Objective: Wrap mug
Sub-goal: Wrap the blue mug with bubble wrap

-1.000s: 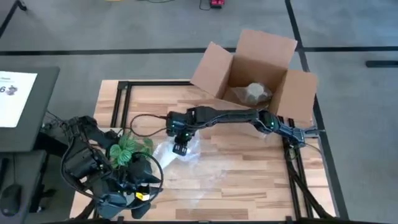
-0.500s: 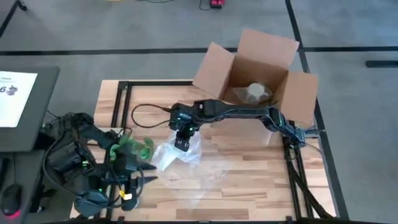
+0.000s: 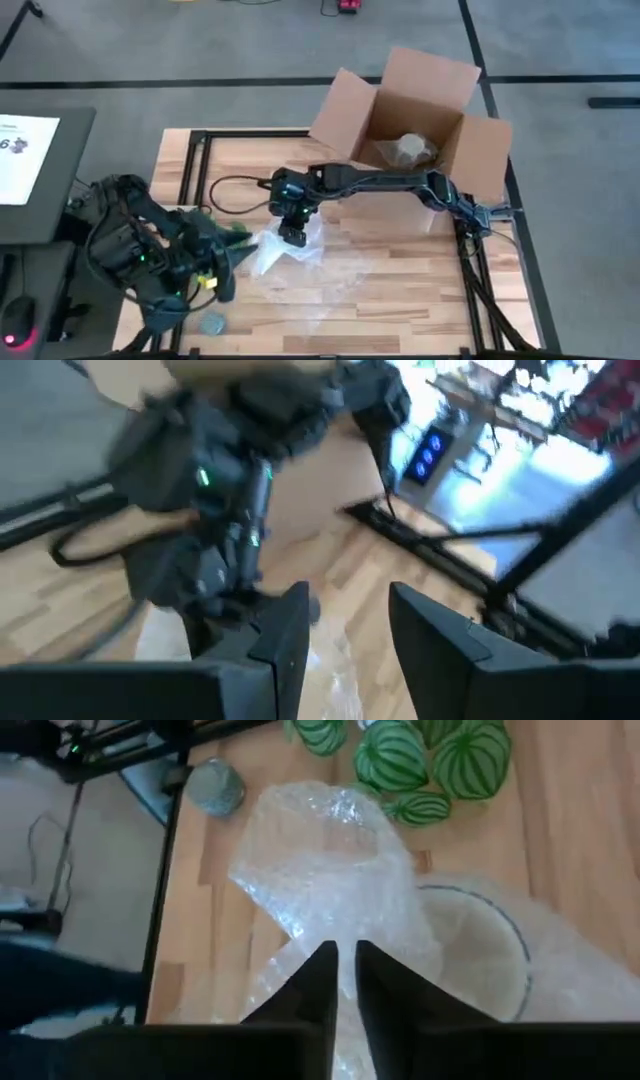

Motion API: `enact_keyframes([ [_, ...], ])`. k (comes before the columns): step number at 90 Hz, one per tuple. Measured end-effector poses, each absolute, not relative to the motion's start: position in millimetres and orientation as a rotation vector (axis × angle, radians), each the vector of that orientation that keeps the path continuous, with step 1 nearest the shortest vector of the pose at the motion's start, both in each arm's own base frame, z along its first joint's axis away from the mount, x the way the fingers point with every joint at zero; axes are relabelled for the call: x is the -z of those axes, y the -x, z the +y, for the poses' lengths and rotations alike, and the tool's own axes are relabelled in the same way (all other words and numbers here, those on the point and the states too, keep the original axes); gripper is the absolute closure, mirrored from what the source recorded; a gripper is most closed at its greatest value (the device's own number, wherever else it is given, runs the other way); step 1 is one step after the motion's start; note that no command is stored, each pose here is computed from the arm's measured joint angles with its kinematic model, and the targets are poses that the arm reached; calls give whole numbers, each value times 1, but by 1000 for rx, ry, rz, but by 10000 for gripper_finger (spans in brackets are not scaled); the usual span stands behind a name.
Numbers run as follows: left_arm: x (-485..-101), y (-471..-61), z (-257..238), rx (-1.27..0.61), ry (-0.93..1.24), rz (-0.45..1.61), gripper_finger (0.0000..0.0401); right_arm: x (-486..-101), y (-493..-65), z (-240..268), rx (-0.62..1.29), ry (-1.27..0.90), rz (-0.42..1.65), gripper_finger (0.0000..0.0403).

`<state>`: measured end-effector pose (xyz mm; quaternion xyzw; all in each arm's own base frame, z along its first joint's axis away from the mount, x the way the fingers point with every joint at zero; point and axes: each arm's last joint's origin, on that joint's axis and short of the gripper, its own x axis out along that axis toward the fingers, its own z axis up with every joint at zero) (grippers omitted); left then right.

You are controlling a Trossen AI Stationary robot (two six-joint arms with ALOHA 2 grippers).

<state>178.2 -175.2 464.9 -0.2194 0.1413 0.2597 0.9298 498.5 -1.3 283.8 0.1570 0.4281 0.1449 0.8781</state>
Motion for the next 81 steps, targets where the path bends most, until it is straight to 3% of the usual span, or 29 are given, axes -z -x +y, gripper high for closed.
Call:
enact_keyframes([
  [33, -466, -195, -154, -642, 468, 250, 284, -269, -516, 2, -426, -329, 747, 347],
  [57, -466, -197, -153, -629, 426, 274, 284, -220, -526, -8, -233, -378, 886, 347],
  [81, -466, -195, -157, -613, 437, 271, 284, -210, -517, -16, -99, -300, 1007, 347],
])
